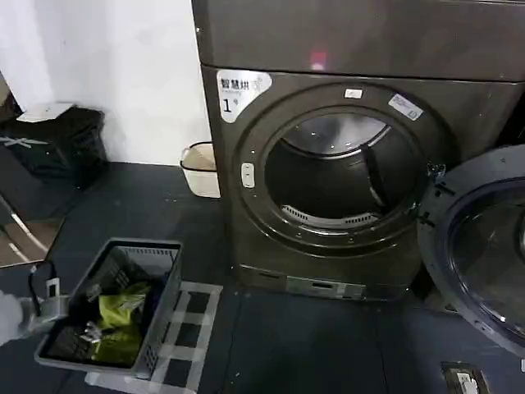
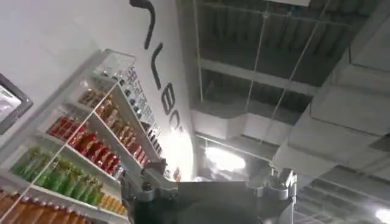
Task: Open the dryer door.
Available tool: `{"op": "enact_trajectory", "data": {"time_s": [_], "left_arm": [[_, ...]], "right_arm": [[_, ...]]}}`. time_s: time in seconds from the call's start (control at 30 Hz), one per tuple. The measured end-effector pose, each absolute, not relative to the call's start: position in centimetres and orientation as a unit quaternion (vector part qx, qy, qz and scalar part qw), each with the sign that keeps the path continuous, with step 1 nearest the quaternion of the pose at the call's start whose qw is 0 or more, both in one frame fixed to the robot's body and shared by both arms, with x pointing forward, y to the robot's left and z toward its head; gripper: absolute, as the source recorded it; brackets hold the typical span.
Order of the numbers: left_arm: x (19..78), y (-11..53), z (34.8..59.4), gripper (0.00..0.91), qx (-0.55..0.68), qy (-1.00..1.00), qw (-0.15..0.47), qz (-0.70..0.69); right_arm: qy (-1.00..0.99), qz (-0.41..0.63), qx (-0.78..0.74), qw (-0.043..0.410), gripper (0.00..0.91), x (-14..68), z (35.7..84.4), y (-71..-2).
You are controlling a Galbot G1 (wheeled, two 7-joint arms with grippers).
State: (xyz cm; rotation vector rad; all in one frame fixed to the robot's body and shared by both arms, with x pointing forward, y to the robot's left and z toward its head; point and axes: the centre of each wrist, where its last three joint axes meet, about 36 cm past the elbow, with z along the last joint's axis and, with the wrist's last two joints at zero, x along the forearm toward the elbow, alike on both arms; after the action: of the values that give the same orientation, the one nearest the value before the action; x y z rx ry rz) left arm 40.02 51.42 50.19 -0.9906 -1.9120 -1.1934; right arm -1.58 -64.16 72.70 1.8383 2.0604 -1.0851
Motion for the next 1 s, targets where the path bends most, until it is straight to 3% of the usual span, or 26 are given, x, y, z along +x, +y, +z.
{"op": "enact_trajectory", "data": {"time_s": [0.37,1.0], "left_arm": [[40.1,54.2,50.8,0.907,-0.400,-0.680,0.371,-0.491],[40.5,55.5,51.1,0.907,-0.386,-0.675,0.374,-0.505]], "right_arm": [[0.694,-0.364,0.615,0.087,0.907,-1.4,72.5,-64.0],[0.690,-0.365,0.619,0.088,0.907,-1.9,72.7,-63.7]]}}
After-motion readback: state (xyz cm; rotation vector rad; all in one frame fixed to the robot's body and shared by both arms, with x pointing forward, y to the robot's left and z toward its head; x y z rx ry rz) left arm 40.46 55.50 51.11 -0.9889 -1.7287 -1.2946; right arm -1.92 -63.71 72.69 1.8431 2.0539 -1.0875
